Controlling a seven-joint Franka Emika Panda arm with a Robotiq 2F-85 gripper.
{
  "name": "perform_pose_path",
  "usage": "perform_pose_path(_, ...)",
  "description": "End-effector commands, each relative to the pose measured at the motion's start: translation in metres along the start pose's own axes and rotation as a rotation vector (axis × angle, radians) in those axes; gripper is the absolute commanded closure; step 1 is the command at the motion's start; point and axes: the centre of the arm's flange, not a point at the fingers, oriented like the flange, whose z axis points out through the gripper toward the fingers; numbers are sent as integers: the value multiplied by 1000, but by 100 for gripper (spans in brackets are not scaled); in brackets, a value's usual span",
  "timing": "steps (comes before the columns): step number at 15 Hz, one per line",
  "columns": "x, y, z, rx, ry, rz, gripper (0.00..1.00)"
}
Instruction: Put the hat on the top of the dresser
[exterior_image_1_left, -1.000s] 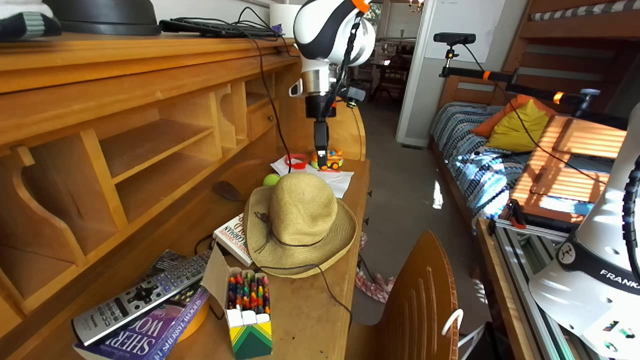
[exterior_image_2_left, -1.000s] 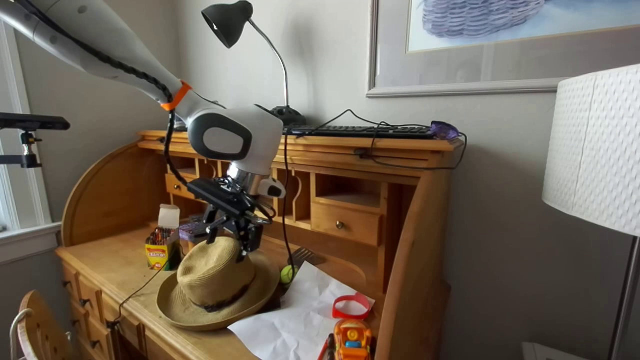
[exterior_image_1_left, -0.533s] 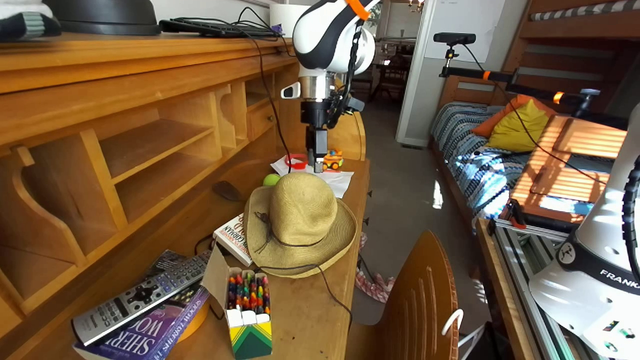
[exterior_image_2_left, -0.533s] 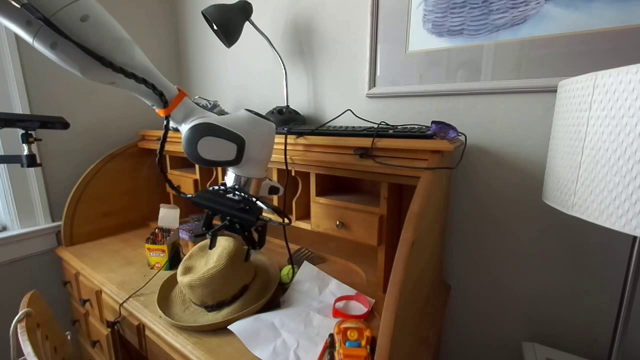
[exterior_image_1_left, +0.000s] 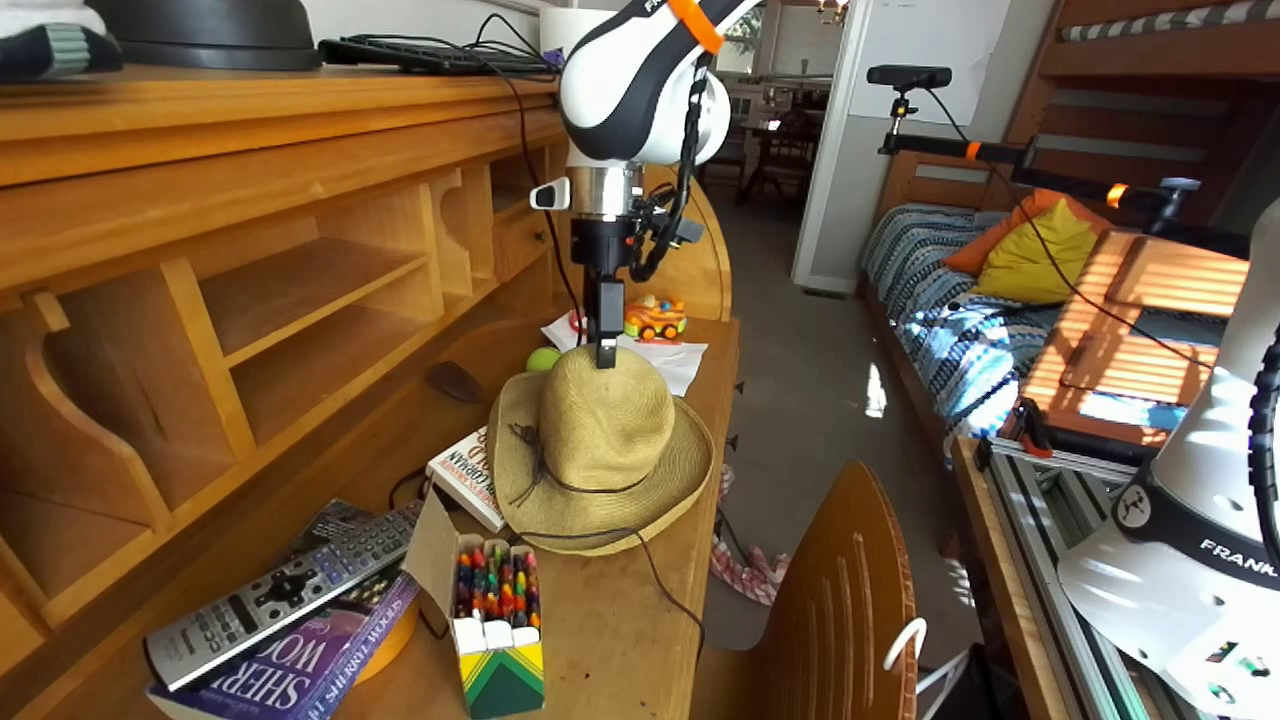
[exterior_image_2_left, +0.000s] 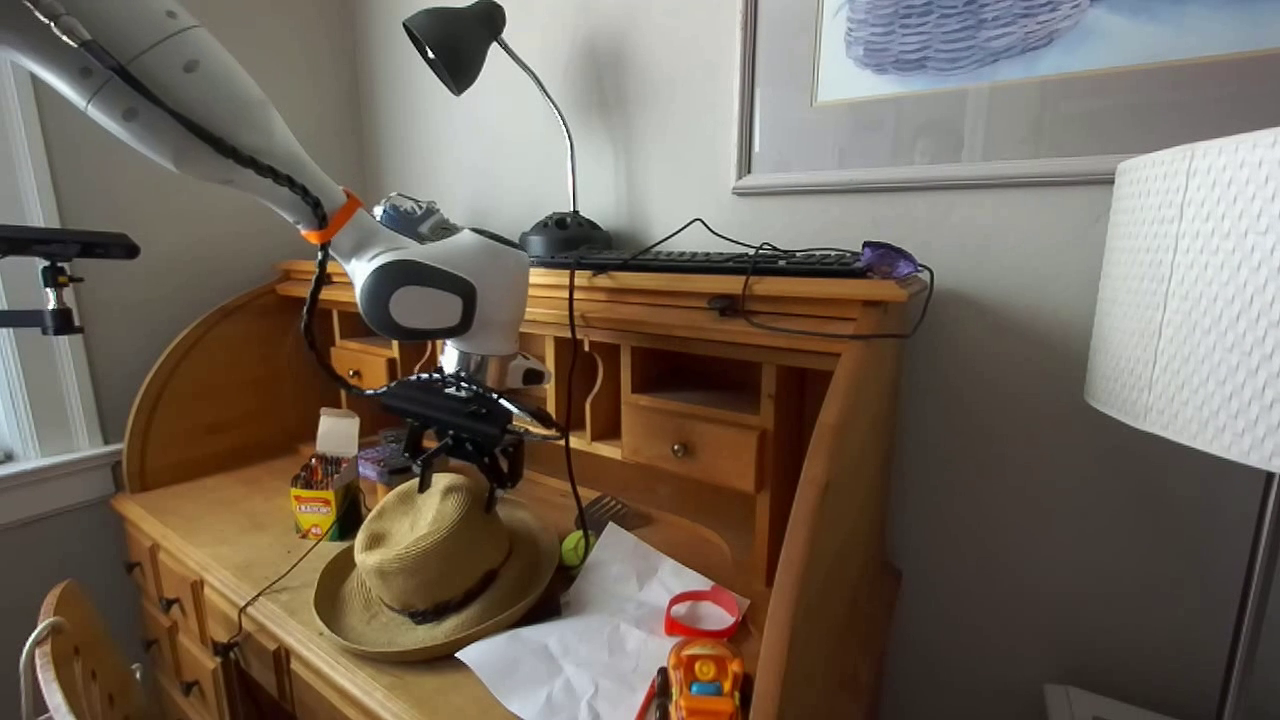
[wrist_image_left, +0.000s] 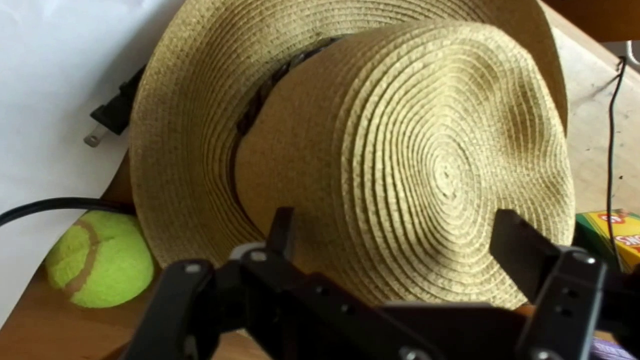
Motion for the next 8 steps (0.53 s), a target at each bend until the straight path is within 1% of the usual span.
perform_pose_path(1,7,5,18,-33,-31,44,0)
perform_pose_path(2,7,6,22,-34,-38,52,22)
perform_pose_path(4,7,7,26,-35,-50,74,32)
perform_pose_path(5,7,7,28,-32,-53,85,43)
perform_pose_path(8,6,8,28,-33,-62,113,65)
